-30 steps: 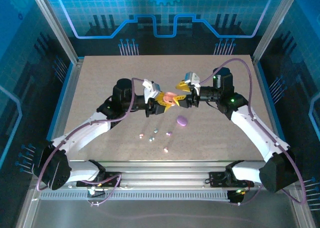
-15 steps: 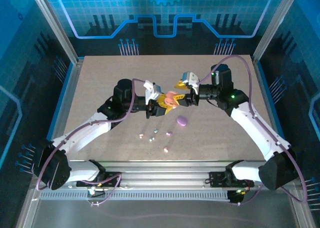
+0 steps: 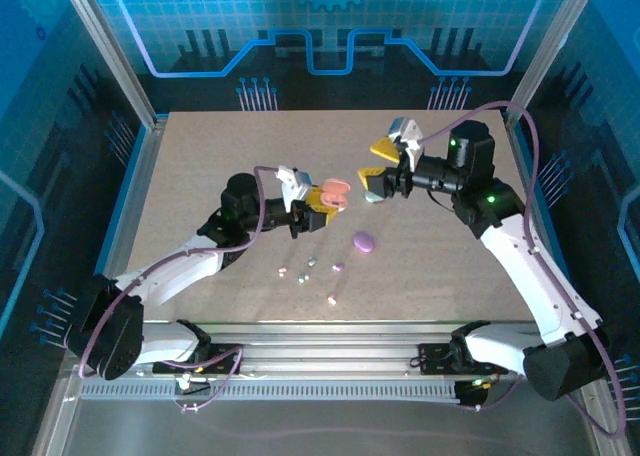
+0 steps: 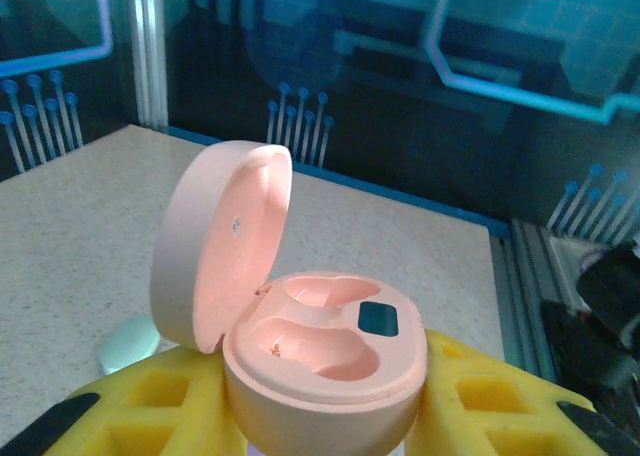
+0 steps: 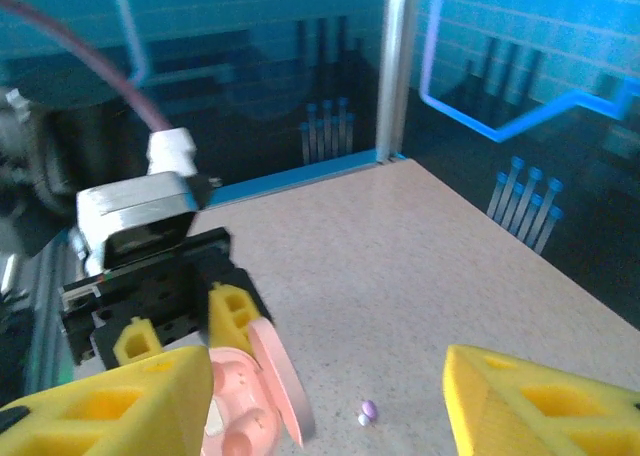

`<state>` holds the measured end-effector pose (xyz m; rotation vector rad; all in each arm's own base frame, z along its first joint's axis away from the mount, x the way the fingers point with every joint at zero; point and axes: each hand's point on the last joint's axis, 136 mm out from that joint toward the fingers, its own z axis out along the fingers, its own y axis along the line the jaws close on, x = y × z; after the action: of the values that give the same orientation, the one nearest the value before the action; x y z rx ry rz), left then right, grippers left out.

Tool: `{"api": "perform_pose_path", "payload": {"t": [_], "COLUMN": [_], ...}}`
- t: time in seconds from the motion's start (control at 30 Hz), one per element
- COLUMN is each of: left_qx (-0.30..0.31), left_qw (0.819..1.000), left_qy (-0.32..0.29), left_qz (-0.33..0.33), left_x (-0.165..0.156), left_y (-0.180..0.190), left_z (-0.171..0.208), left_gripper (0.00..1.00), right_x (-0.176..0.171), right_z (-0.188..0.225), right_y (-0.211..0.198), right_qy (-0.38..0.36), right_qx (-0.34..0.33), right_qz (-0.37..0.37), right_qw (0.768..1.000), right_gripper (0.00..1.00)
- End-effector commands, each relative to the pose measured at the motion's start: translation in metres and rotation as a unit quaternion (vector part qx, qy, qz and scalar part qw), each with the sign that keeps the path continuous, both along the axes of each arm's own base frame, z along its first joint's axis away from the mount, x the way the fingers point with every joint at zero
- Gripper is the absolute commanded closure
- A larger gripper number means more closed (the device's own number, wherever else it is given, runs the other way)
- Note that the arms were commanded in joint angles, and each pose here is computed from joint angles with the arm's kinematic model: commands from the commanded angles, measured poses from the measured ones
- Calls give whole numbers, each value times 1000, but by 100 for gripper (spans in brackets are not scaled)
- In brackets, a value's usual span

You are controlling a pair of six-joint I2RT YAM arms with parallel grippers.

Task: Insert wireless bluetooth earbuds into charging case

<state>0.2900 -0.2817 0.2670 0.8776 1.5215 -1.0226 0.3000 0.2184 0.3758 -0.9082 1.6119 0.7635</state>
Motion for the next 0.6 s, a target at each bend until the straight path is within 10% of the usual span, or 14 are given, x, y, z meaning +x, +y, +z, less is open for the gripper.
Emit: {"api": "perform_pose_path", "payload": {"t": [0.0,0.57], "left_qx": [-66,-60], "left_qw": [996,981], "left_qy": [-32,-76], "left_qz": [45,167], "left_x": [17,15], "left_y": [18,75], "left_z": [27,46], "left_gripper": [68,67], "right_x": [21,-32], "right_z": [-24,-241], "right_y": [-26,25], "right_qy": [117,454], "right_qx": [12,-158], "right_qz": [-107,-108], "right_qw": [987,870], "right_gripper": [41,60]}}
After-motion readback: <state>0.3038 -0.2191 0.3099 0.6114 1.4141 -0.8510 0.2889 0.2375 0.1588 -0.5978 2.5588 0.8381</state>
